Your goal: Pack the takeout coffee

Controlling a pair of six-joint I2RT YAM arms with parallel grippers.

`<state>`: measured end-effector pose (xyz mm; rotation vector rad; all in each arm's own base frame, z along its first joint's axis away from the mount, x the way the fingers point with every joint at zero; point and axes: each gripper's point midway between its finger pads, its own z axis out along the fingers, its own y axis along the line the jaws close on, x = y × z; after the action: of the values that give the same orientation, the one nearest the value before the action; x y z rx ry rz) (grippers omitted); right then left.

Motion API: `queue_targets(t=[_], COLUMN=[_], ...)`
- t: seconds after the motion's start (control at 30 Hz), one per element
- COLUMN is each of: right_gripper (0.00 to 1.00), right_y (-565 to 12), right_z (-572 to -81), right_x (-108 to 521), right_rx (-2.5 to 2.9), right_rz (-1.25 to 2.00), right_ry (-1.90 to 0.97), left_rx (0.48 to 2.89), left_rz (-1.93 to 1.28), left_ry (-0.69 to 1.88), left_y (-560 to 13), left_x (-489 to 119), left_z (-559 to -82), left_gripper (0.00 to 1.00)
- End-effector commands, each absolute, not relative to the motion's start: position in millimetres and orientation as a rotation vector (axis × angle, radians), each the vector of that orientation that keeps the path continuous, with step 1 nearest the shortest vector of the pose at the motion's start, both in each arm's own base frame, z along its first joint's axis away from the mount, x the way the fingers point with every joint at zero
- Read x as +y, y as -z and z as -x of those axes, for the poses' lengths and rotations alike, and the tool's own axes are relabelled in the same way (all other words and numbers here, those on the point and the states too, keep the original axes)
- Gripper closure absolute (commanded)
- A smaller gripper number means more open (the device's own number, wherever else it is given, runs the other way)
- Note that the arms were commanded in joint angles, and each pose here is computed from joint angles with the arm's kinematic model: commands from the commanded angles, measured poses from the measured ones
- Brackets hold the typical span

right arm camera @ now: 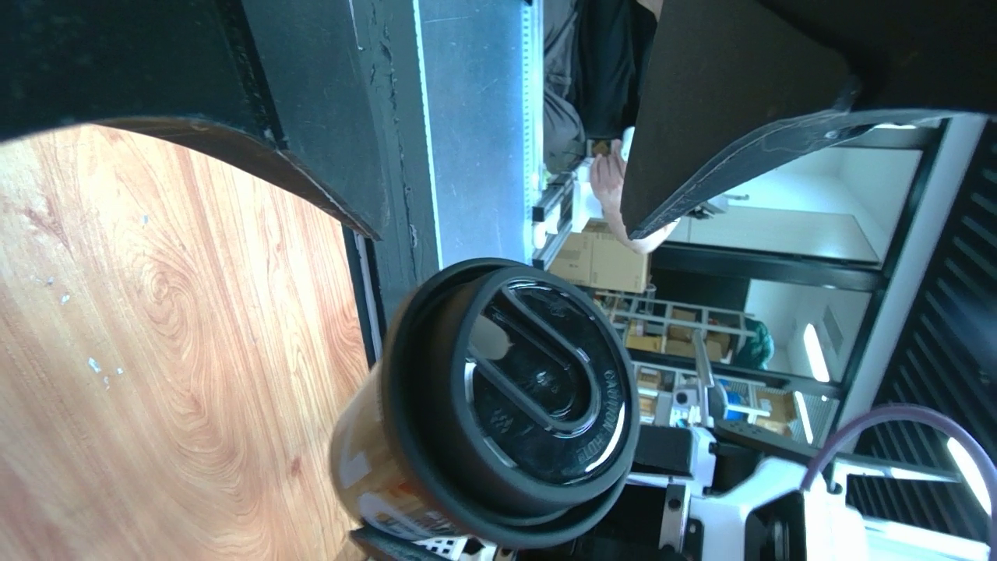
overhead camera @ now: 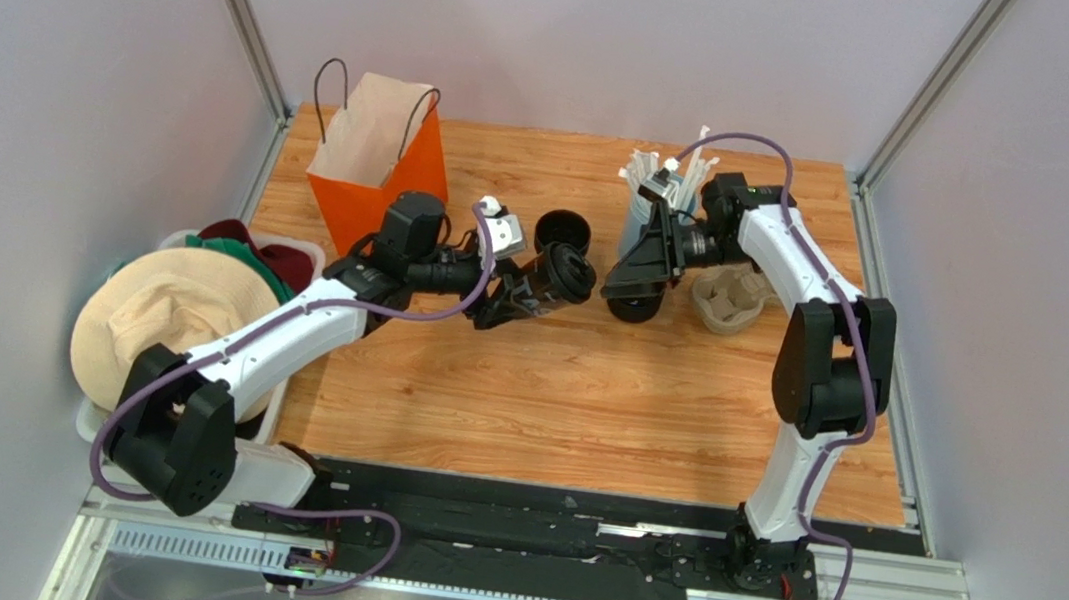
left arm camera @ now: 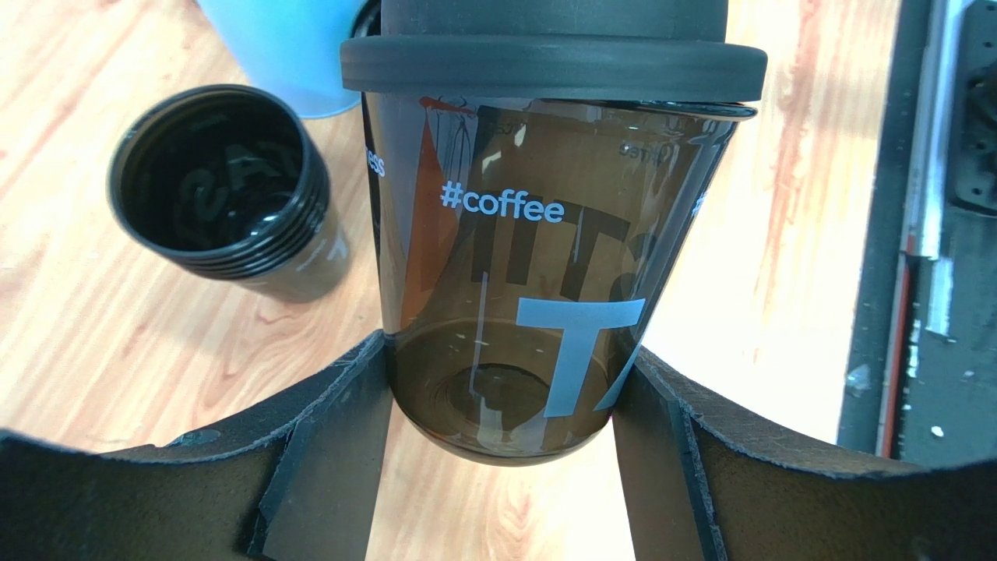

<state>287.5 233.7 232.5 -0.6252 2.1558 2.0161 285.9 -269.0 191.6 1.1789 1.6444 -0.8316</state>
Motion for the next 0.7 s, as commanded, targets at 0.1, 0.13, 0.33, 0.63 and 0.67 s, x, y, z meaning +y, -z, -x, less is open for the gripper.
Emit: queue_targets(t=[0.1, 0.13, 0.33, 0.63, 0.67], right_gripper=[0.24, 0.24, 0.24, 0.30, 0.32], right_y=[-254.8, -253.9, -254.6, -250.5, -249.1], right_z=[-301.9, -302.5, -304.4, -295.3, -292.7], right_x=[238.0, 238.2, 241.9, 252.4, 256.1], right_rx=[2.028, 2.028, 2.036, 2.043, 2.048], right_rz=[0.508, 0.508, 0.506, 0.541, 0.553], right_ry=[-2.229, -2.229, -2.237, -2.259, -2.267], left_rx=[1.485, 1.483, 1.464, 1.445, 1.443], left_rz=[-1.221, -1.223, -1.258, -1.259, -1.258], left_ry=[0.720, 0.715, 0.665, 0.616, 0.616], left_y=[-219.0, -218.8, -215.6, -213.0, -213.7], left_x=[-273.6, -274.4, -280.4, -281.8, -282.5], left_z=[-286.9, -286.7, -285.5, -289.1, -289.5], left_gripper=[0.43, 0.44, 0.44, 0.44, 0.44])
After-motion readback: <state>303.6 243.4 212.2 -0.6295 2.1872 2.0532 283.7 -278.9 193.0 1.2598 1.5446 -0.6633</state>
